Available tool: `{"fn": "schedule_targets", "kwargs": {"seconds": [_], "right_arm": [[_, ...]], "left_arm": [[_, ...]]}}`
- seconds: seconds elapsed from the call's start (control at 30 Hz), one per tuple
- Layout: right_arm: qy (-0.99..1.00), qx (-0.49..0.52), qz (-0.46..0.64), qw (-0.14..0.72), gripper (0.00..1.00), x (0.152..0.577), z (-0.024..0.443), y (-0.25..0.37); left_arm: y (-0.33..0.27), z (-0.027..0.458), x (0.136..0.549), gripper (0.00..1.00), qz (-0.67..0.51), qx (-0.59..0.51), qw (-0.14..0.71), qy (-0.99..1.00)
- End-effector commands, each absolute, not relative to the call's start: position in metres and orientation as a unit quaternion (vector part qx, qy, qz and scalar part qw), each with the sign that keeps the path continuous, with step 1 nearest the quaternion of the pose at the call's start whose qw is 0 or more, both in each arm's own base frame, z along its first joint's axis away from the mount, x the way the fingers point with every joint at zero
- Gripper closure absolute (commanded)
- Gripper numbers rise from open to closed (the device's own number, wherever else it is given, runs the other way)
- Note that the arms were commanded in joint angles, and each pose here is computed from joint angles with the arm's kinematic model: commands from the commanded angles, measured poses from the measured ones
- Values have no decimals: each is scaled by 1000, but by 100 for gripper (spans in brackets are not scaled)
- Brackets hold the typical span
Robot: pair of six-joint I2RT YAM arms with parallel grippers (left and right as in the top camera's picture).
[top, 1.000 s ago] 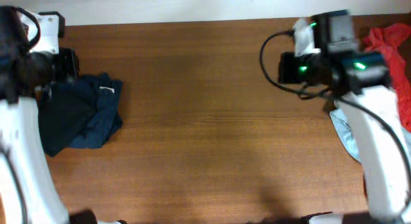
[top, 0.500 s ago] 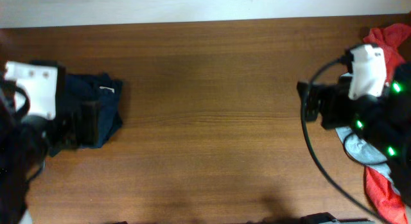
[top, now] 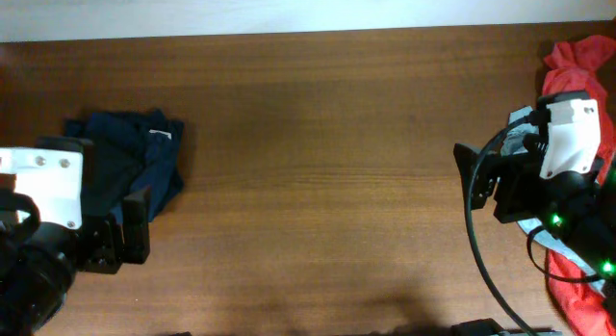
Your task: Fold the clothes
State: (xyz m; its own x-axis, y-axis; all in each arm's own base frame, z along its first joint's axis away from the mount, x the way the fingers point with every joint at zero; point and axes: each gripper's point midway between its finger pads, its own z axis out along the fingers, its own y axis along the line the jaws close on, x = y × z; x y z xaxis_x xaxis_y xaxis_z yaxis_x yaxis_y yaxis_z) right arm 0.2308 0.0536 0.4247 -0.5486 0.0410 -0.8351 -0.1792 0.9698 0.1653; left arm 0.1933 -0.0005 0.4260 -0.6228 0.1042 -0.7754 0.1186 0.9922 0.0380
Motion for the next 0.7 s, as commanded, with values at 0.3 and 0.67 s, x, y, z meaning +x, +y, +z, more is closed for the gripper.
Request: {"fn": "schedule_targets", "kwargs": {"seconds": [0.3,0.67], "right_arm": [[878,-33,89,470,1,224,422,44],[841,25,9,541,1,200,435,3]], "left_arm": [[-5,414,183,1,-21,65,401,913],[-5,414,183,1,-21,65,401,913]]}}
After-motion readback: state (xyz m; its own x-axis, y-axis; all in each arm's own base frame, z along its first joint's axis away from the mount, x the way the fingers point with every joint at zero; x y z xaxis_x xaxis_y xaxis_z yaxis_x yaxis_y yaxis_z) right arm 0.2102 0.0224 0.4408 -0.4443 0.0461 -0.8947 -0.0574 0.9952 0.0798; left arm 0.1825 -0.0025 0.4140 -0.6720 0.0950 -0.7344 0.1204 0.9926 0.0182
